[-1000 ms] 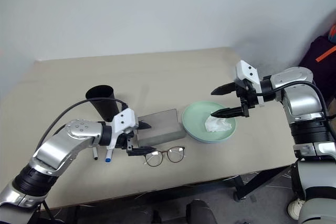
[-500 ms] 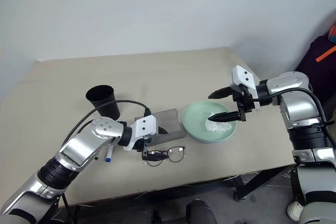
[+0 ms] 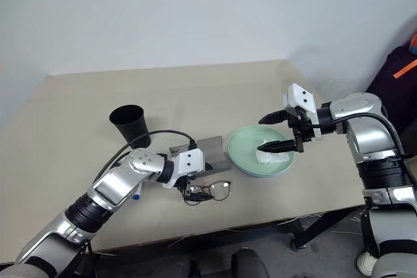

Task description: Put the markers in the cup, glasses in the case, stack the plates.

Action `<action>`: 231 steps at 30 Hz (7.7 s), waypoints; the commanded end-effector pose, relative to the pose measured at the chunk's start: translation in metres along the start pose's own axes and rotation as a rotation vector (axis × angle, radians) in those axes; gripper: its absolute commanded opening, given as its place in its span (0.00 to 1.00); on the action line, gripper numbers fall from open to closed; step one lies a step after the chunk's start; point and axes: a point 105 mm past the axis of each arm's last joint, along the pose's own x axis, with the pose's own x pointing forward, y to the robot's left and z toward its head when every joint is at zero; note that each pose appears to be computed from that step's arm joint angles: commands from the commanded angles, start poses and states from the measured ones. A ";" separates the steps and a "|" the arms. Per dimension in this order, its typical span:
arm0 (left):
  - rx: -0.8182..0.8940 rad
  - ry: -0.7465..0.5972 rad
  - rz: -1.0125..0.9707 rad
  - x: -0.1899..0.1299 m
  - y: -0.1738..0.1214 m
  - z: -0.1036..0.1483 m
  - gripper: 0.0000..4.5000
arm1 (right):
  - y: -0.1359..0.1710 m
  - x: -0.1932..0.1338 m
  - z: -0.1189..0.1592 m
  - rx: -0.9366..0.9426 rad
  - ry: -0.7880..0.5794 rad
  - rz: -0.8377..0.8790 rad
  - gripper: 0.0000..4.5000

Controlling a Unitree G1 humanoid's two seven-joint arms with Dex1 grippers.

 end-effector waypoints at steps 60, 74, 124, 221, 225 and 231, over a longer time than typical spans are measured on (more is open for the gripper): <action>0.033 -0.170 0.028 -0.070 0.066 0.052 0.01 | -0.006 -0.003 0.014 -0.057 -0.029 -0.018 0.95; 0.039 -0.114 -0.041 -0.039 0.070 0.013 0.01 | -0.006 -0.003 0.016 -0.064 -0.031 -0.019 0.95; 0.019 -0.082 -0.053 -0.031 0.079 0.021 0.61 | 0.003 0.001 0.013 -0.064 -0.025 -0.008 0.95; -1.043 0.217 1.179 -0.168 0.014 -0.106 0.78 | -0.001 0.024 0.022 -0.116 -0.040 0.112 0.95; -1.093 0.235 1.210 -0.167 0.021 -0.111 0.78 | -0.001 0.026 0.023 -0.119 -0.044 0.120 0.95; -1.153 0.267 1.241 -0.165 0.031 -0.117 0.78 | 0.000 0.027 0.023 -0.121 -0.047 0.121 0.95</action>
